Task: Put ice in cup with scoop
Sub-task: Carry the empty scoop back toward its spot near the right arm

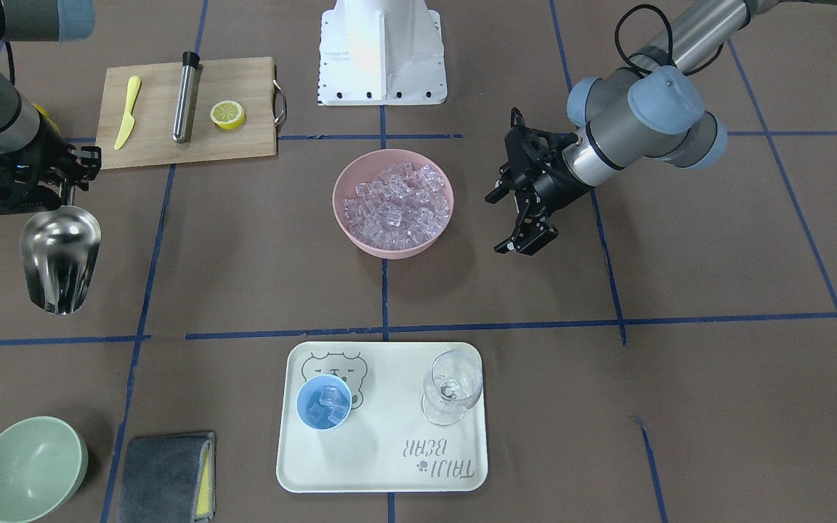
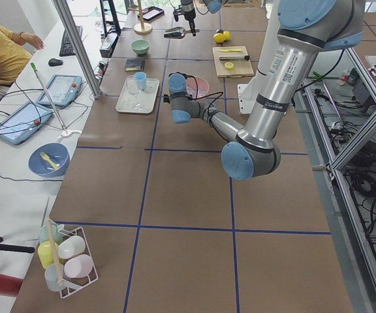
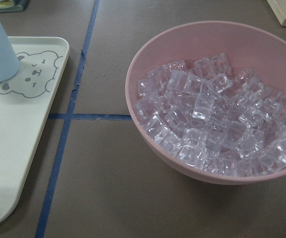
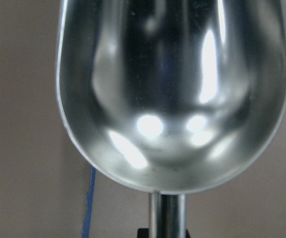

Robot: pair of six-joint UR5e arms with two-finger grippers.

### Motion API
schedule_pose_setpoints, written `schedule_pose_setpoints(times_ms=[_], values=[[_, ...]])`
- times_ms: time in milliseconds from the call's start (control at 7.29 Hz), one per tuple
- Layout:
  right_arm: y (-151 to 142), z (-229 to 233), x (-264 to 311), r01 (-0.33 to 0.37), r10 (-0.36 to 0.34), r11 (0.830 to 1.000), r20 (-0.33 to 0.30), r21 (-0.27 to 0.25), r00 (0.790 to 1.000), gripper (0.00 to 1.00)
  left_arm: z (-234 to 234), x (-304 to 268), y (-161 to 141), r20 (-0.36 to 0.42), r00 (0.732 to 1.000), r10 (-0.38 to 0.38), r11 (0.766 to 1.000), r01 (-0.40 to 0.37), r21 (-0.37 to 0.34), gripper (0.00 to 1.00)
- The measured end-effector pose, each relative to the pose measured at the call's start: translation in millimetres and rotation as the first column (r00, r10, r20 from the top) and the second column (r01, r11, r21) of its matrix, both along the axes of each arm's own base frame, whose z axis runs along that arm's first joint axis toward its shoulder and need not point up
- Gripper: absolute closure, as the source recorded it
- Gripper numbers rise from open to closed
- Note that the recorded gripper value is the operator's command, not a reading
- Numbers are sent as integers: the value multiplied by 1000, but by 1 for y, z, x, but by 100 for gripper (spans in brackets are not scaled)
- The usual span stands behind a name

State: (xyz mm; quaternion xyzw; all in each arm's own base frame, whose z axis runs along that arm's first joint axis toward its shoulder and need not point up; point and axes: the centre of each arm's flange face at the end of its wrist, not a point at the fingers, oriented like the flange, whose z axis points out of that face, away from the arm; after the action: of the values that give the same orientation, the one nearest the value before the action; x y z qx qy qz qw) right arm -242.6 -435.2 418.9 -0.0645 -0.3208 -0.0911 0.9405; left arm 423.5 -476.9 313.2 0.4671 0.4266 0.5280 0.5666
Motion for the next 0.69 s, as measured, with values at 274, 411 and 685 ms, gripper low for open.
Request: schedule_pose_setpoints(times_ms=[274,411,685], values=[[25,51,-11,-42,42,999,42,0,998,100,0,-4,-4,1,1000,-9,1000,9,-1,0],[36,67,-26,-78,79,997,68,-13,995,100,0,-6,-5,1,1000,-12,1000,12,-1,0],[48,91,-46,-108,110,994,115,-21,987,100,1,-11,-10,3,1000,-22,1000,23,-3,0]])
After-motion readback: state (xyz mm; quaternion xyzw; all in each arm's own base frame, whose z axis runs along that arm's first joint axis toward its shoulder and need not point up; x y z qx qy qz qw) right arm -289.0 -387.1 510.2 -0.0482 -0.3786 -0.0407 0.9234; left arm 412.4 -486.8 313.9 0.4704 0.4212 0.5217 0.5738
